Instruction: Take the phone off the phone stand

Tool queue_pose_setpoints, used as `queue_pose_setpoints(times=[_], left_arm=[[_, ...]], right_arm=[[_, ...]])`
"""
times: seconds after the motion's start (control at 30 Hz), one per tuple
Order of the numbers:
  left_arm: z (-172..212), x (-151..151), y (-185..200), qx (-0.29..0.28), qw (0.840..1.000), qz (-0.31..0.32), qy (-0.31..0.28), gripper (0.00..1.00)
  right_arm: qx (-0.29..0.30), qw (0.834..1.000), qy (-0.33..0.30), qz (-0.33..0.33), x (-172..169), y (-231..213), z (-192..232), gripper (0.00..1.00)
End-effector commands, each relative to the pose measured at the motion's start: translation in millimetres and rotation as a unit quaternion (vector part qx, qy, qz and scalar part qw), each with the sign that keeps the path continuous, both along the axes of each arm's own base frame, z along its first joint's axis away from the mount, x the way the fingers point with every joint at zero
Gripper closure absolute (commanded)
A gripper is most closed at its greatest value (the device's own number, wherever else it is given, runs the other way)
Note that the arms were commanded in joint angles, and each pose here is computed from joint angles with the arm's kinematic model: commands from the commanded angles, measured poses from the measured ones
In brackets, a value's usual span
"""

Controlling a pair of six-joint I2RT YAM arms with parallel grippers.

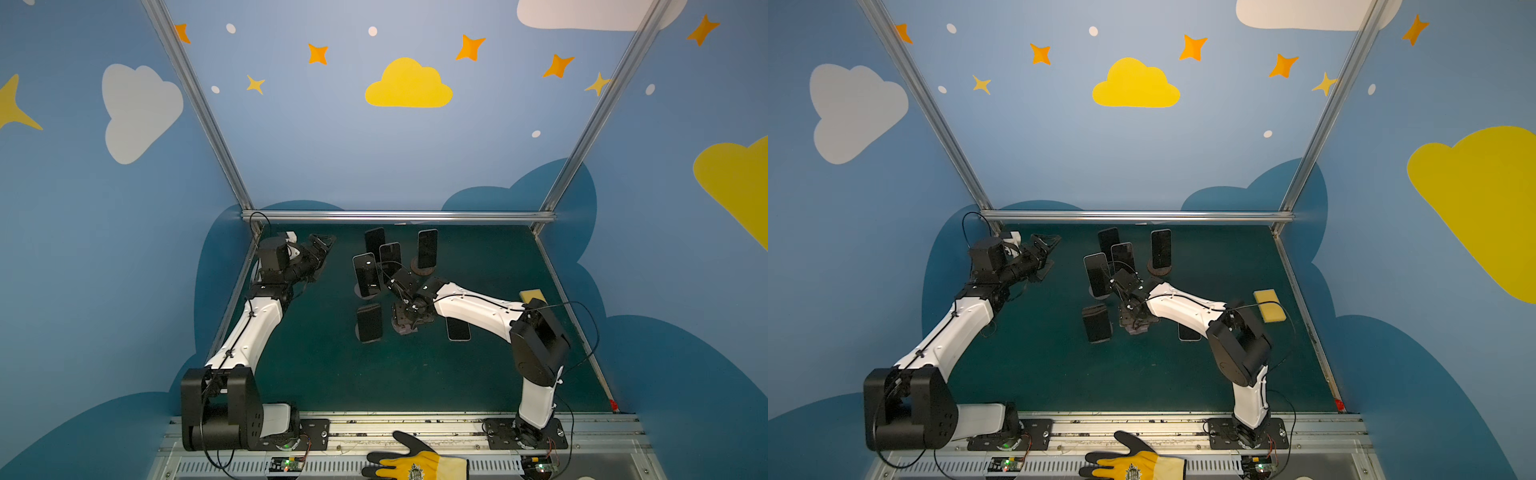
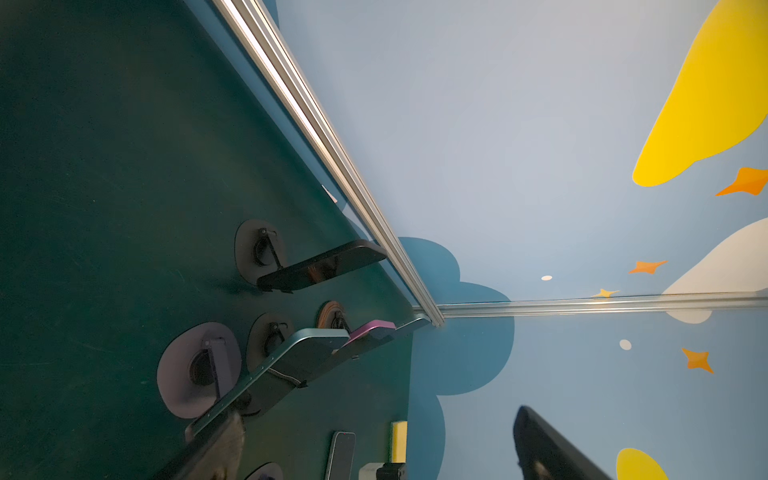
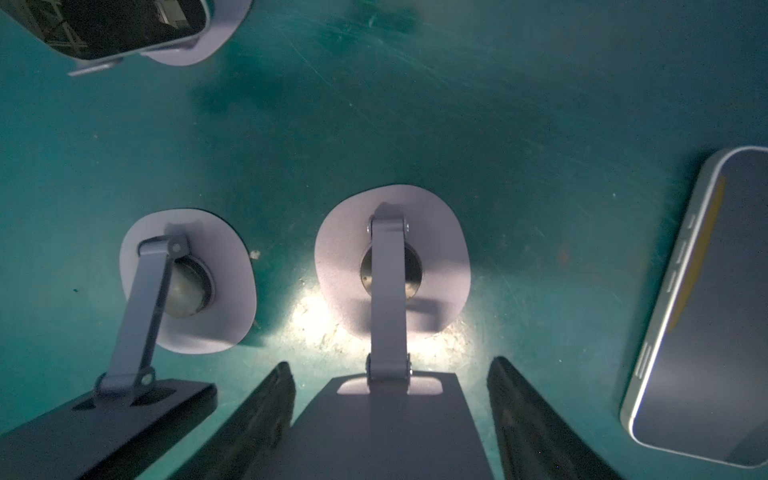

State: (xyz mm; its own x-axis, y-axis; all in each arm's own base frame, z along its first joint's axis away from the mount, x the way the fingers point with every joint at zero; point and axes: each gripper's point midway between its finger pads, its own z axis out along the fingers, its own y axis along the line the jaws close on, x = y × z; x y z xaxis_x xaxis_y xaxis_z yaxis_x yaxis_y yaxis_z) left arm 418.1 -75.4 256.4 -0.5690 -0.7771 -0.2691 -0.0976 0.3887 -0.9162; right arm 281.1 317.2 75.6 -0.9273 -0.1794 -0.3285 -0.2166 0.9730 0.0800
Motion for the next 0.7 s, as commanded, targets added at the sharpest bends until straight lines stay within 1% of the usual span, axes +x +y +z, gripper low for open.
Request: queue_pose_setpoints(times=[0.0,0.03,0.3,0.67], left_arm=[[5.7,3.7,0.4,-0.003,1.0,-0.003,-0.011,0.0],[5.7,3.4,0.3,-0.003,1.0,-0.003,-0.011,0.0],[7.9,3.3,1.3,-0.002,1.0,-0.002,-0.015,0.0],[8.9,3.2,0.4,-0.002,1.0,-0.005,-0.017,0.0]], right_arm=[[-0.005,1.0,-0.013,-0.002,4.7,3.4,0.9,0.3],[-0.005,1.0,-0.013,0.0,4.3,3.6,0.2,0.31],[-0.014,0.999,-0.043,0.01,5.7,-3.0,17.9,0.36],[-0.003,0.996,-0.085,0.014,-0.7,-26.3,60.2,0.38]])
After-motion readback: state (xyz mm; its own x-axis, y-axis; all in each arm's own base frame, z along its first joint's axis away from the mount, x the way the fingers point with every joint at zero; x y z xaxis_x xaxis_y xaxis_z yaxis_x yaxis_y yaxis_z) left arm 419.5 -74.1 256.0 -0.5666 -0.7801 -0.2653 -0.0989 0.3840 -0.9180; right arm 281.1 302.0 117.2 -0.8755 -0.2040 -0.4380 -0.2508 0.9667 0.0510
